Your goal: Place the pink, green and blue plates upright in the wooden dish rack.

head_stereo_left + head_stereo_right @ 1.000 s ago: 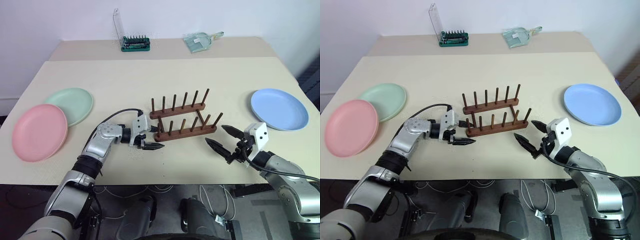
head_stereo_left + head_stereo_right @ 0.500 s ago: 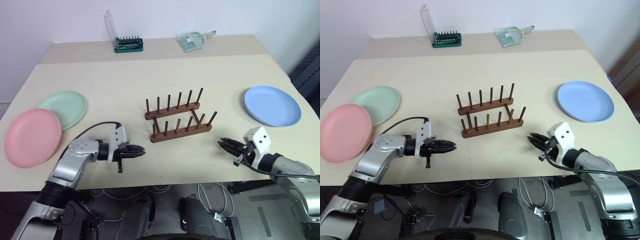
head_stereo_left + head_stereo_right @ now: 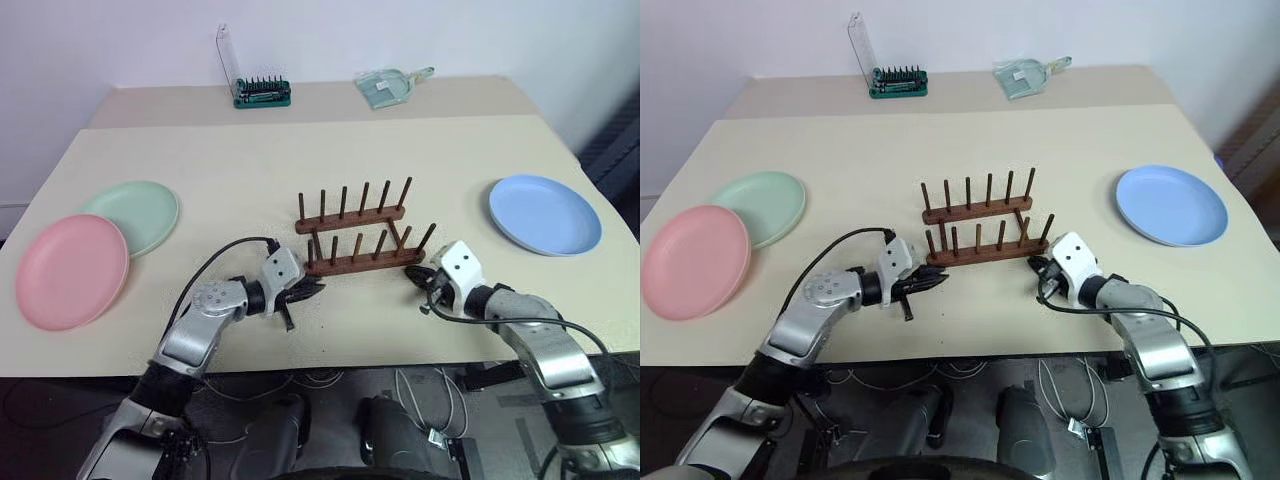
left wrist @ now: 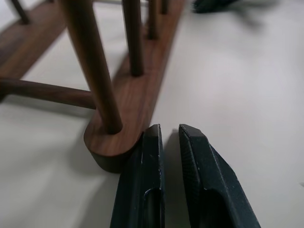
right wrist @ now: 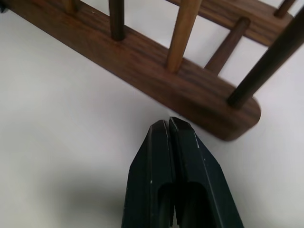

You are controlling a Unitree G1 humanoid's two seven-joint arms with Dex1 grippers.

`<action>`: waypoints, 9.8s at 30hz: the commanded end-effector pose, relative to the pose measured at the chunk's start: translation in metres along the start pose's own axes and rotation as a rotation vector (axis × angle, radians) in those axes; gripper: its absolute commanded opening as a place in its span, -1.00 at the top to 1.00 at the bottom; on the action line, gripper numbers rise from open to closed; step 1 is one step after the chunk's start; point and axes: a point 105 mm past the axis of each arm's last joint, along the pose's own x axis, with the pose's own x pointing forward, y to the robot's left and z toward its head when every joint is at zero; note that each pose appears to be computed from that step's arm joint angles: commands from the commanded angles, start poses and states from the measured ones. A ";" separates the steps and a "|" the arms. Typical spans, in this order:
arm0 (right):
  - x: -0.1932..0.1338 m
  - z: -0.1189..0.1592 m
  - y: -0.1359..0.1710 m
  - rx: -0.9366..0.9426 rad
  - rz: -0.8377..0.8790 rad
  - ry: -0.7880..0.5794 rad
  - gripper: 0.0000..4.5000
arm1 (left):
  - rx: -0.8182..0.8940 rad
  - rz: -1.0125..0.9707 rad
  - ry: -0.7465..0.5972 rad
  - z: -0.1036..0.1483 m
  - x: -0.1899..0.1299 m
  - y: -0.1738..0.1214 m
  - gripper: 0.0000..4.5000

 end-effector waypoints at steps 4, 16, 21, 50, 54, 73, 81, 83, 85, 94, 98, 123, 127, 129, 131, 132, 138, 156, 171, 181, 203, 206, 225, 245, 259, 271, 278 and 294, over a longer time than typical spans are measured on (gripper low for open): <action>0.021 -0.003 -0.013 -0.026 -0.071 0.022 0.98 | -0.007 0.180 0.044 -0.014 0.001 0.034 0.73; 0.038 0.007 -0.025 -0.041 -0.110 -0.014 0.98 | -0.002 0.258 0.042 -0.017 0.008 0.055 0.73; 0.037 0.007 -0.022 -0.043 -0.102 -0.018 0.98 | -0.011 0.260 0.047 -0.022 0.005 0.054 0.73; -0.003 0.088 0.031 -0.225 0.446 -0.265 1.00 | -0.516 1.625 -0.132 -0.033 -0.371 0.080 -0.98; 0.003 0.086 0.030 -0.227 0.463 -0.278 1.00 | -0.686 1.739 -0.121 -0.060 -0.387 0.064 -0.98; -0.009 0.082 0.039 -0.221 0.444 -0.302 1.00 | -0.906 1.531 -0.108 -0.085 -0.344 0.094 -0.98; -0.012 0.088 0.039 -0.222 0.414 -0.310 1.00 | -0.991 1.542 -0.085 -0.096 -0.336 0.099 0.30; -0.013 0.088 0.039 -0.221 0.414 -0.310 1.00 | -0.992 1.544 -0.084 -0.096 -0.336 0.099 0.75; -0.013 0.089 0.040 -0.221 0.414 -0.310 1.00 | -0.994 1.544 -0.087 -0.096 -0.335 0.098 0.99; -0.016 0.096 0.037 -0.236 0.415 -0.308 1.00 | -0.808 1.498 -0.493 -0.039 -0.347 0.110 0.99; -0.019 0.105 0.030 -0.267 0.396 -0.316 1.00 | -0.680 1.460 -0.579 -0.006 -0.348 0.113 0.99; 0.033 0.236 0.055 -1.191 -0.095 -0.643 -0.47 | -0.214 1.037 -0.660 0.201 -0.147 0.105 1.00; 0.041 0.230 0.060 -1.232 -0.076 -0.637 -0.47 | -0.223 1.000 -0.635 0.200 -0.138 0.098 1.00; 0.044 0.228 0.062 -1.241 -0.071 -0.636 -0.47 | -0.221 0.981 -0.627 0.201 -0.134 0.095 1.00; 0.049 0.228 0.064 -1.250 -0.075 -0.632 -0.47 | -0.219 0.954 -0.623 0.203 -0.128 0.091 1.00; 0.051 0.228 0.064 -1.255 -0.077 -0.631 -0.47 | -0.220 0.947 -0.622 0.203 -0.127 0.089 1.00; 0.053 0.229 0.067 -1.250 -0.083 -0.648 0.37 | -0.221 0.925 -0.605 0.203 -0.122 0.086 1.00; 0.045 0.232 0.051 -1.240 -0.156 -0.656 1.00 | -0.287 0.980 -0.916 0.230 -0.172 0.101 -0.99; -0.064 0.267 -0.041 0.165 0.089 -0.963 1.00 | -0.043 0.386 -0.347 0.118 -0.134 0.042 -0.99; -0.059 0.235 -0.028 0.466 0.268 -0.827 1.00 | -0.139 0.087 -0.218 0.076 -0.108 -0.010 -0.99; -0.025 0.196 -0.066 0.855 0.183 -0.699 1.00 | -0.168 0.033 -0.255 0.080 -0.100 -0.023 -0.99; -0.016 0.184 -0.069 0.909 0.153 -0.656 1.00 | -0.169 0.034 -0.258 0.081 -0.099 -0.023 -0.99; -0.055 0.218 -0.103 0.386 -0.140 -0.799 -0.77 | -0.176 0.218 -0.360 0.095 -0.115 0.010 -1.00; -0.007 0.236 0.095 -0.629 0.446 -0.709 -0.77 | -0.819 1.723 -0.162 -0.019 -0.296 0.156 -1.00; -0.003 0.220 0.099 -0.584 0.447 -0.658 -0.79 | -1.061 1.627 -0.070 -0.070 -0.290 0.168 -0.59; 0.002 0.218 0.090 -0.609 0.371 -0.636 -0.79 | -0.800 1.525 -0.424 0.005 -0.283 0.187 0.99; 0.013 0.230 0.077 -0.848 0.189 -0.676 -0.79 | -0.368 1.291 -0.756 0.140 -0.238 0.150 0.99; 0.030 0.239 0.078 -1.273 -0.052 -0.768 -0.79 | -0.176 1.013 -0.741 0.208 -0.155 0.090 0.99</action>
